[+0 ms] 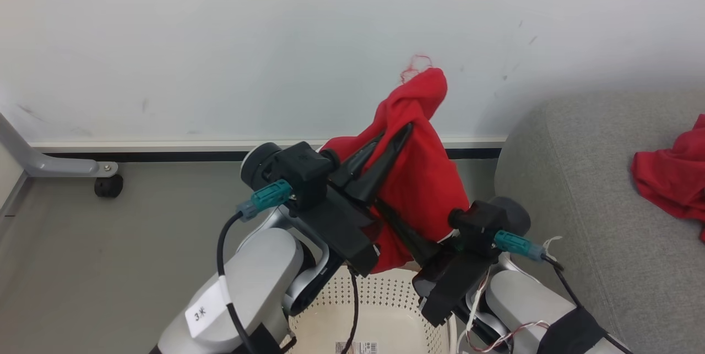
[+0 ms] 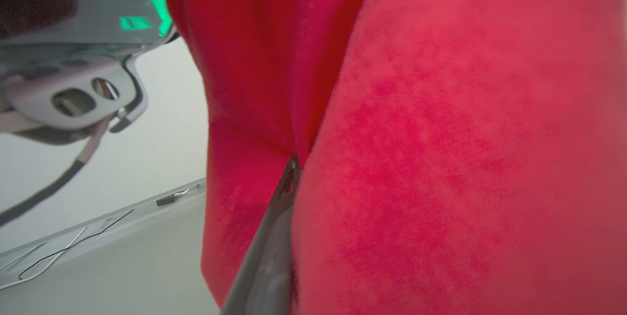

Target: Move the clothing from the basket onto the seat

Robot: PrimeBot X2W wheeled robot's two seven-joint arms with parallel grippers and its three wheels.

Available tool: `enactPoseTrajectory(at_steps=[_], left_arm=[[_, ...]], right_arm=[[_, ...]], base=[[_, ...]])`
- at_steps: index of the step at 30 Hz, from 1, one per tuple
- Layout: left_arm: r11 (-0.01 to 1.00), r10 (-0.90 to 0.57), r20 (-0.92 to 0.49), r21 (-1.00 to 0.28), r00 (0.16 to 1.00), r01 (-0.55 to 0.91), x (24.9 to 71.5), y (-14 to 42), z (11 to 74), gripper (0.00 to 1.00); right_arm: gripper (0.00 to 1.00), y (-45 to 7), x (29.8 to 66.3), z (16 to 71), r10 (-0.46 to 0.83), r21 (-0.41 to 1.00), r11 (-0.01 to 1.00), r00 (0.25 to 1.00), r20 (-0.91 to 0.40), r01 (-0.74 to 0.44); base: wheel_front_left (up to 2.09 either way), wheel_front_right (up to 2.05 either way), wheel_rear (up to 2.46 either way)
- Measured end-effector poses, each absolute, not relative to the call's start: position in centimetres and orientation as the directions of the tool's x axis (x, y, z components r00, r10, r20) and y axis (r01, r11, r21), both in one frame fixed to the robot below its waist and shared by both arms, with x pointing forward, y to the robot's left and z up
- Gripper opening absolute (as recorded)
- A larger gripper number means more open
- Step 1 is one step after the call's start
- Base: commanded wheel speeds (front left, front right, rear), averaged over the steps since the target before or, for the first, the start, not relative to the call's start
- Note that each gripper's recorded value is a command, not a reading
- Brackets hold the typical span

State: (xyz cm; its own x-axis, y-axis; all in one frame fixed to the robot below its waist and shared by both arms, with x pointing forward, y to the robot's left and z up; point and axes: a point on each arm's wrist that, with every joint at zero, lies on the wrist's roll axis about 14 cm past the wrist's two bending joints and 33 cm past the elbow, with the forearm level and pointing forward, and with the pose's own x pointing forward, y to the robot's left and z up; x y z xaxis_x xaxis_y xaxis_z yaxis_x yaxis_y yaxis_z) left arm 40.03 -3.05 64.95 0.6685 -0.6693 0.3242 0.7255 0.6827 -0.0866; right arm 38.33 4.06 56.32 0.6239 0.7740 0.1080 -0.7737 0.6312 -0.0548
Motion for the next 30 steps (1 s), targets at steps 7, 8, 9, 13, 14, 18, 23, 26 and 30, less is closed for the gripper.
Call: enactPoseTrajectory(at_steps=[7, 8, 9, 13, 14, 18, 23, 26, 30], left_arm=[[0.706, -0.647, 0.31, -0.1, 0.696, 0.701, 40.4, -1.8, 64.2, 0.0], [0.705, -0.648, 0.306, -0.104, 0.697, 0.701, 40.4, -1.8, 63.9, 0.0], [0.704, -0.65, 0.301, -0.108, 0.698, 0.702, 40.3, -1.9, 63.8, 0.0], [0.703, -0.651, 0.297, -0.11, 0.699, 0.702, 40.5, -2.1, 63.7, 0.0], [0.706, -0.651, 0.29, -0.111, 0.702, 0.7, 40.5, -2.0, 63.4, 0.09], [0.71, -0.655, 0.26, -0.11, 0.709, 0.696, 40.7, -1.9, 62.5, 1.0], [0.7, -0.668, 0.244, -0.115, 0.703, 0.705, 40.5, -2.5, 61.9, 1.0], [0.69, -0.68, 0.234, -0.116, 0.695, 0.715, 40.4, -3.0, 61.5, 1.0], [0.66, -0.708, 0.231, -0.121, 0.668, 0.741, 40.1, -4.3, 61.4, 1.0]], right_arm=[[0.0, 3.0, 39.2, 57.0, 0.737, -0.021, 0.671, 0.663, 0.126, -0.741], [0.0, 2.8, 39.4, 57.0, 0.73, -0.015, 0.678, 0.671, 0.129, -0.735], [0.0, 2.4, 39.6, 57.2, 0.721, -0.006, 0.687, 0.68, 0.134, -0.727], [0.0, 0.6, 40.3, 58.0, 0.674, 0.028, 0.727, 0.72, 0.167, -0.686], [0.0, 0.1, 40.5, 58.1, 0.661, 0.034, 0.737, 0.73, 0.173, -0.676], [0.0, -1.5, 41.0, 58.9, 0.622, 0.038, 0.767, 0.758, 0.197, -0.64], [0.0, -5.6, 42.3, 60.4, 0.519, 0.023, 0.842, 0.821, 0.238, -0.539], [0.0, -8.3, 42.6, 61.9, 0.453, 0.009, 0.881, 0.848, 0.275, -0.473], [0.0, -11.9, 42.5, 63.6, 0.374, -0.029, 0.922, 0.871, 0.319, -0.386]], base=[[0.0, 0.0, 0.0], [0.0, 0.0, 0.0], [0.0, 0.0, 0.0], [0.0, 0.0, 0.0], [0.0, 0.0, 0.0], [0.0, 0.0, 0.0], [0.0, 0.0, 0.0], [0.0, 0.0, 0.0], [0.0, 0.0, 0.0]])
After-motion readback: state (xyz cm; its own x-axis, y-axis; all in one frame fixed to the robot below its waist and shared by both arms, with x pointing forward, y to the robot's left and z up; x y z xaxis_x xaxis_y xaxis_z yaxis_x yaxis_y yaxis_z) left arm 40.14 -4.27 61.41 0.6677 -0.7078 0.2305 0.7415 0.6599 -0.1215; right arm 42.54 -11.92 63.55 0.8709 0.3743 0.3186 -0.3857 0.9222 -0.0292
